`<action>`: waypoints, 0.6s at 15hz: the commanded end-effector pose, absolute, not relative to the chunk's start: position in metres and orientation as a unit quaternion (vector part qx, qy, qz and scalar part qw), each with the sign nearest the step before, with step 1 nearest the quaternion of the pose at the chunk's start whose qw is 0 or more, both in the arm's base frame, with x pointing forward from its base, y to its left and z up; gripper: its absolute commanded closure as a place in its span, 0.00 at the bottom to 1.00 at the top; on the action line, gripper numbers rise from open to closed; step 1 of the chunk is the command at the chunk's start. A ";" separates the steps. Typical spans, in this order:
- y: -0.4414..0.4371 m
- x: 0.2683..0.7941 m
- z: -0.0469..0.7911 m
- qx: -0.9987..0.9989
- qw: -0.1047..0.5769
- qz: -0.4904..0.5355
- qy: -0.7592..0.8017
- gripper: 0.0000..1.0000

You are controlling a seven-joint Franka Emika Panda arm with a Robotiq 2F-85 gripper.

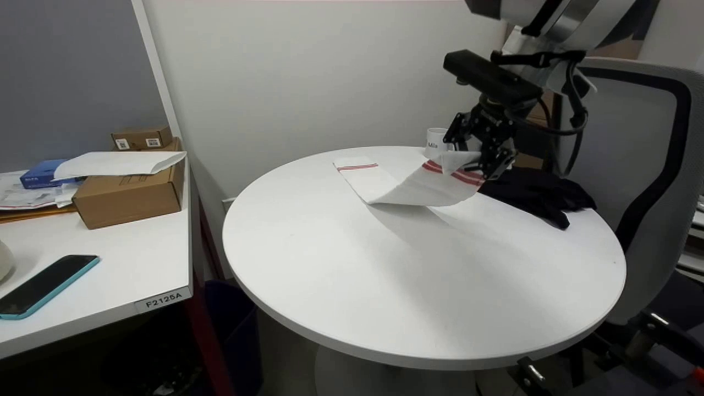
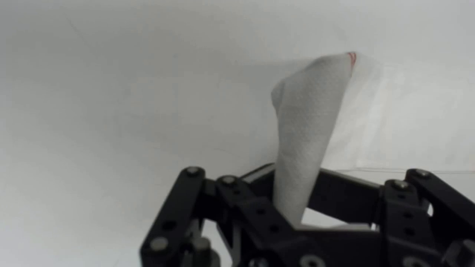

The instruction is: Fold the towel four times over

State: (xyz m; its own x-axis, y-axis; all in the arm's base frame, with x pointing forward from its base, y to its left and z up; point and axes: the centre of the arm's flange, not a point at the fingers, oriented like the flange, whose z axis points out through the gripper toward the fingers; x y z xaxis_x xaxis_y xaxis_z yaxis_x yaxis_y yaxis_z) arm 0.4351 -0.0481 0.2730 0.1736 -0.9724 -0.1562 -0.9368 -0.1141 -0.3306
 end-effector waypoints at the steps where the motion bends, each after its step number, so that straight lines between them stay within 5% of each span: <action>1: -0.035 0.393 0.340 -0.756 0.220 -0.099 0.608 1.00; 9: -0.019 0.374 0.420 -0.763 0.277 -0.157 0.563 1.00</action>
State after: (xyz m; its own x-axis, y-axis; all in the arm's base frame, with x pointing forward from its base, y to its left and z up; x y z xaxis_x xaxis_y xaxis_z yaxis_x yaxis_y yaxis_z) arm 0.4023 -0.0266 0.3900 0.2732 -0.9577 -0.0909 -0.8094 -0.1778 -0.5597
